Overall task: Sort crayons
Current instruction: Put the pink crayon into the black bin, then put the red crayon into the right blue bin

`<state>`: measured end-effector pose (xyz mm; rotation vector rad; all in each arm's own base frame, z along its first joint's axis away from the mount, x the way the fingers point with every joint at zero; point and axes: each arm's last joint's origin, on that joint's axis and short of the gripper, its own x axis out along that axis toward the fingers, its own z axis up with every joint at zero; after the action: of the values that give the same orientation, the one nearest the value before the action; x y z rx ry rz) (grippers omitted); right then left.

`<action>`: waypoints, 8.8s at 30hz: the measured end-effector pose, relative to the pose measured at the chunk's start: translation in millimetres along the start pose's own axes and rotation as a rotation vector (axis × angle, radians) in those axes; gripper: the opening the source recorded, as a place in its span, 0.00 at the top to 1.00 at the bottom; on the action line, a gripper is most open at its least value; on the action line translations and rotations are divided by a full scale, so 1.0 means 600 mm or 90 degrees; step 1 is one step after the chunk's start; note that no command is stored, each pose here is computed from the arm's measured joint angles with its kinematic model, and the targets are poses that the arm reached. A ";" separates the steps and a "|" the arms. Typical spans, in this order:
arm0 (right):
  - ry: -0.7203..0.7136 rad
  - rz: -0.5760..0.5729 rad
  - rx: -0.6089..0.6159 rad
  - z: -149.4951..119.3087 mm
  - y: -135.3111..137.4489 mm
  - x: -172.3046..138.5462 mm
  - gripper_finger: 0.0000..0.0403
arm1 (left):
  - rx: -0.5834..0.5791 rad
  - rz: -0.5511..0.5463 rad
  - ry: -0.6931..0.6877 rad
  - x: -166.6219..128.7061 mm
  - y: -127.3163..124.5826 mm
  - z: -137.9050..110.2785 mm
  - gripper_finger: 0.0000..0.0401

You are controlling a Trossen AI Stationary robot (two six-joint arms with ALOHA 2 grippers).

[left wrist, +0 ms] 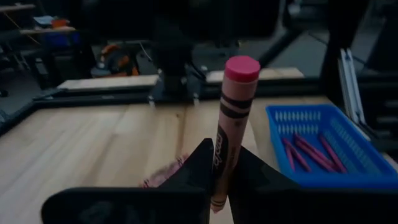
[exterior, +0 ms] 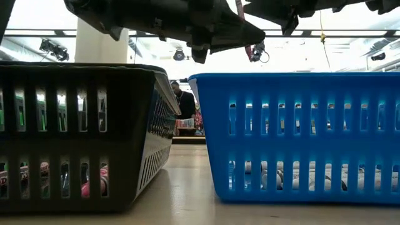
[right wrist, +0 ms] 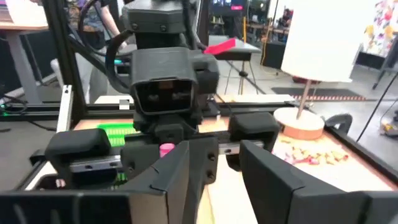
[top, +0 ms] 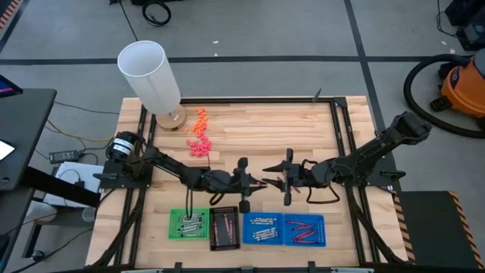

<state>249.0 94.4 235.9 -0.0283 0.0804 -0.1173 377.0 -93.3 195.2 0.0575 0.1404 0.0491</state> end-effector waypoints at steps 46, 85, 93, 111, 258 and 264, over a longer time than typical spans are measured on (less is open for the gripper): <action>0.287 -0.023 0.027 -0.080 0.023 -0.044 0.62 | 0.567 -0.429 0.278 -0.134 -0.139 -0.052 0.91; 0.566 -0.225 0.151 -0.156 -0.020 -0.073 0.62 | 0.312 -0.069 0.324 -0.137 -0.161 0.010 0.56; 0.531 -0.182 0.161 -0.161 -0.018 -0.040 0.63 | 0.191 0.020 0.339 -0.100 -0.107 0.019 0.56; 0.610 -0.232 0.073 -0.194 -0.031 0.026 0.65 | 0.178 0.028 0.363 -0.096 -0.093 0.015 0.56; 0.669 -0.332 0.305 -0.132 -0.269 -0.090 0.69 | 0.139 0.254 -0.094 -0.244 0.174 -0.001 0.56; 0.684 -0.323 0.276 -0.140 -0.263 -0.081 0.69 | 0.129 0.269 -0.086 -0.243 0.185 -0.004 0.56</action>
<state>176.0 -58.4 160.8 0.4559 1.1217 -0.6472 227.4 9.6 219.9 0.2913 -0.0042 0.4519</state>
